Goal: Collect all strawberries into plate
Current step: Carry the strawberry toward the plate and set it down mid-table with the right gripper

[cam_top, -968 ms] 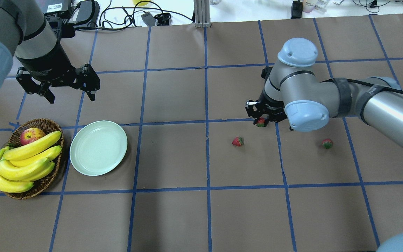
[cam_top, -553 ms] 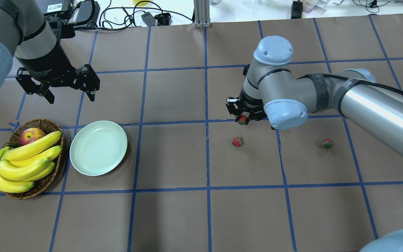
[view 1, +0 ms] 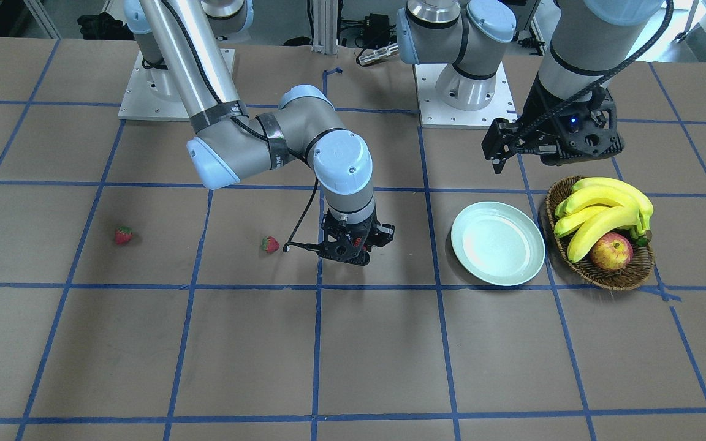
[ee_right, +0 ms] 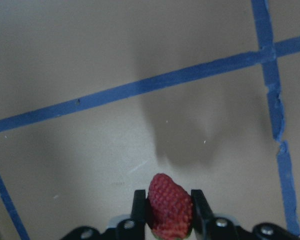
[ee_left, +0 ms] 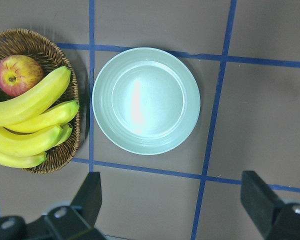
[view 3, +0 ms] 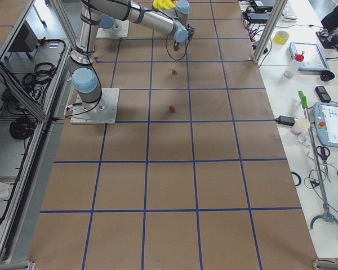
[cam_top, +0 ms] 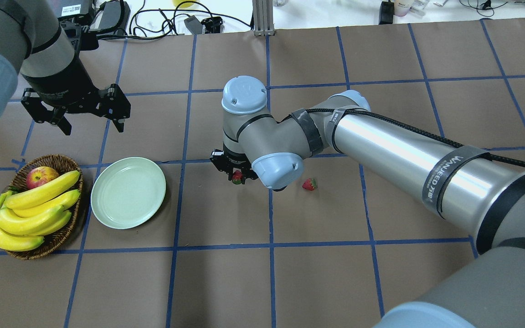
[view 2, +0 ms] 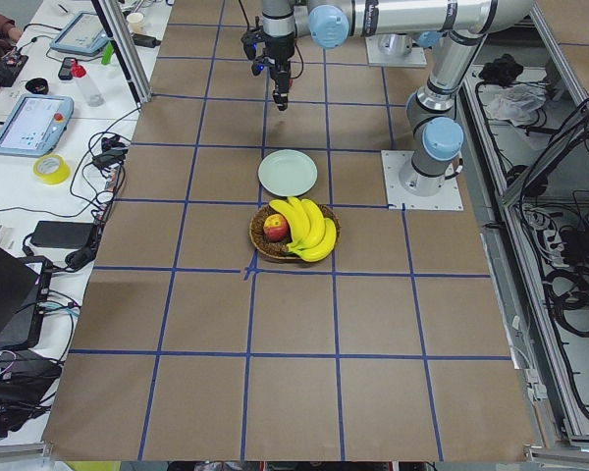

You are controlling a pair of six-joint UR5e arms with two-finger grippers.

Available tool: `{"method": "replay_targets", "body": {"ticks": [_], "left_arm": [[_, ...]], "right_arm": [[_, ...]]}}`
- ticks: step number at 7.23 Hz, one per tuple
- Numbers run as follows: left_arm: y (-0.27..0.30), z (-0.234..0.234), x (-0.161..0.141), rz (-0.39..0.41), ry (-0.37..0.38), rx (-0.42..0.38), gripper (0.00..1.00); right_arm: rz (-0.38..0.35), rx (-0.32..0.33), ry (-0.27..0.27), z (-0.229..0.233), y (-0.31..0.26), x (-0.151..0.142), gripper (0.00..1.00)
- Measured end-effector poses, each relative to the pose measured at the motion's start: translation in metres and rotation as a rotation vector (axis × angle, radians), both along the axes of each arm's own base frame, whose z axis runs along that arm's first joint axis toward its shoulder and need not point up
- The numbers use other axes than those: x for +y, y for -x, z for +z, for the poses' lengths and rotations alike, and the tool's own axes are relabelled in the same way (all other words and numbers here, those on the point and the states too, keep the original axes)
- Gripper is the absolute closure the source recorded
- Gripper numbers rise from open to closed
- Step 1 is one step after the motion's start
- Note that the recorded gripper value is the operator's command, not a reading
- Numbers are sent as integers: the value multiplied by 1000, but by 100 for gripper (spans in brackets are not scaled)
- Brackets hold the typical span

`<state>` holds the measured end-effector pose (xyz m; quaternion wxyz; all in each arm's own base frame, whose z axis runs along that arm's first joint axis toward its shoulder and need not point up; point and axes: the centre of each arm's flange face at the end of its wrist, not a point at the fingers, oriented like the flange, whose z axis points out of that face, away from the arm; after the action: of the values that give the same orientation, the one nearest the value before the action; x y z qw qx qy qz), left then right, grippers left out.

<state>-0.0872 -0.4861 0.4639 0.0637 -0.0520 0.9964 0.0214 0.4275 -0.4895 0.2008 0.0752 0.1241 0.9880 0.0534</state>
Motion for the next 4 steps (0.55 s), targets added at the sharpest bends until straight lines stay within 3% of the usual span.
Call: {"method": "replay_targets", "body": {"ticks": [3, 4], "left_arm": [[-1, -1, -1, 1, -2, 0, 0], [-1, -2, -1, 1, -5, 0, 0]], "right_arm": [[61, 7, 6, 4, 6, 5, 0], [82, 46, 25, 16, 24, 4, 0]]}}
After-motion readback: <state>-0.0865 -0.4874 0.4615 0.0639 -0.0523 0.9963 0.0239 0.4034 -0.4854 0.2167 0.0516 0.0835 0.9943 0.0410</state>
